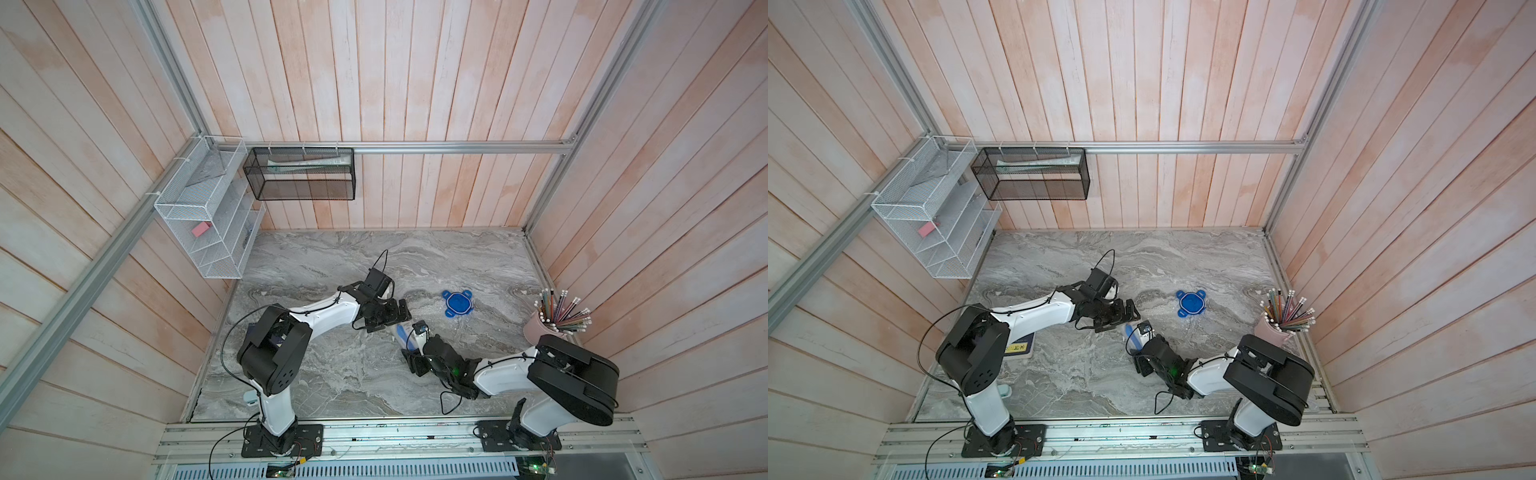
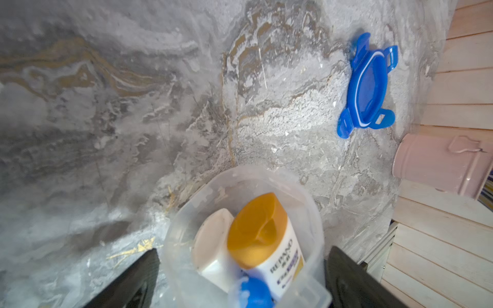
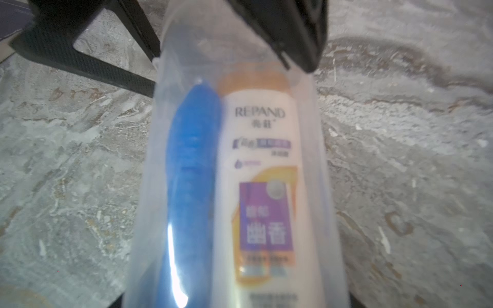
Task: Take out toiletry kits
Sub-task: 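Pick up the container from the center of the board, then pour the toiletry kits out of the container.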
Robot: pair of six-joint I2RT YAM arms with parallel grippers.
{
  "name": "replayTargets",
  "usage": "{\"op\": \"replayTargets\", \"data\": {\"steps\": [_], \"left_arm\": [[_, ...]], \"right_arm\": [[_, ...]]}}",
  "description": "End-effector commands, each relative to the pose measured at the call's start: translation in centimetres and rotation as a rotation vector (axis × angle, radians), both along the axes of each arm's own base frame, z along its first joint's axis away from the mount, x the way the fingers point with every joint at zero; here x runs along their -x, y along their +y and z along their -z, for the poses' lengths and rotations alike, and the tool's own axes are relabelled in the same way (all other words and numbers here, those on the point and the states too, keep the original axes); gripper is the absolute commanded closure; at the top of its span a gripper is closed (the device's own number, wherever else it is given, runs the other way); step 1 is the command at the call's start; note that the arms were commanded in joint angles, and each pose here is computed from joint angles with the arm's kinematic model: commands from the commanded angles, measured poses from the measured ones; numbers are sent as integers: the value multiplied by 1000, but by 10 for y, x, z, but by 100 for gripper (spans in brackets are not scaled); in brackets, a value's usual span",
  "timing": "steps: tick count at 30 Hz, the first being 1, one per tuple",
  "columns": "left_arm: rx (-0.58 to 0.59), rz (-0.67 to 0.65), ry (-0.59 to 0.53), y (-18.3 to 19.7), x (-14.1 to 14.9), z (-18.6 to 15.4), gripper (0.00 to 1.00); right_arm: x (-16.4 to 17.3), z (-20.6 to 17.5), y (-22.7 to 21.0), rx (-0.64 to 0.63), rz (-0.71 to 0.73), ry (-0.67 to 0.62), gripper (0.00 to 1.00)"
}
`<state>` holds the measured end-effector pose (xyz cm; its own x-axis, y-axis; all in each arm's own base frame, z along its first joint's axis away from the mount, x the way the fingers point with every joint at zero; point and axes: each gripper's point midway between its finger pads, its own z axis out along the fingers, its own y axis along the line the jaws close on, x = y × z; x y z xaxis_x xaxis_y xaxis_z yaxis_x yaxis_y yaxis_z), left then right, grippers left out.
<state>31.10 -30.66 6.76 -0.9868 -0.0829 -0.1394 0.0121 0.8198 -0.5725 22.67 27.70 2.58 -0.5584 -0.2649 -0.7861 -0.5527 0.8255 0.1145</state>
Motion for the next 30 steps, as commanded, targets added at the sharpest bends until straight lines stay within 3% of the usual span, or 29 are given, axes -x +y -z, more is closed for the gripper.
{"op": "replayTargets", "data": {"steps": [1,6,13,21,30], "left_arm": [[16,-1,11,4,-2,8,0],[37,-9,-24,8,-9,-2,0],[59,-23,-29,14,-23,-13,0],[74,-57,-74,26,-40,-30,0],[72,-82,-80,41,-42,-25,0]], "right_arm": [[16,10,1,63,-53,121,58],[28,3,5,130,-82,244,68],[50,-29,6,257,-68,513,73],[51,-75,10,238,-81,641,75],[53,-70,4,224,-111,748,79]]}}
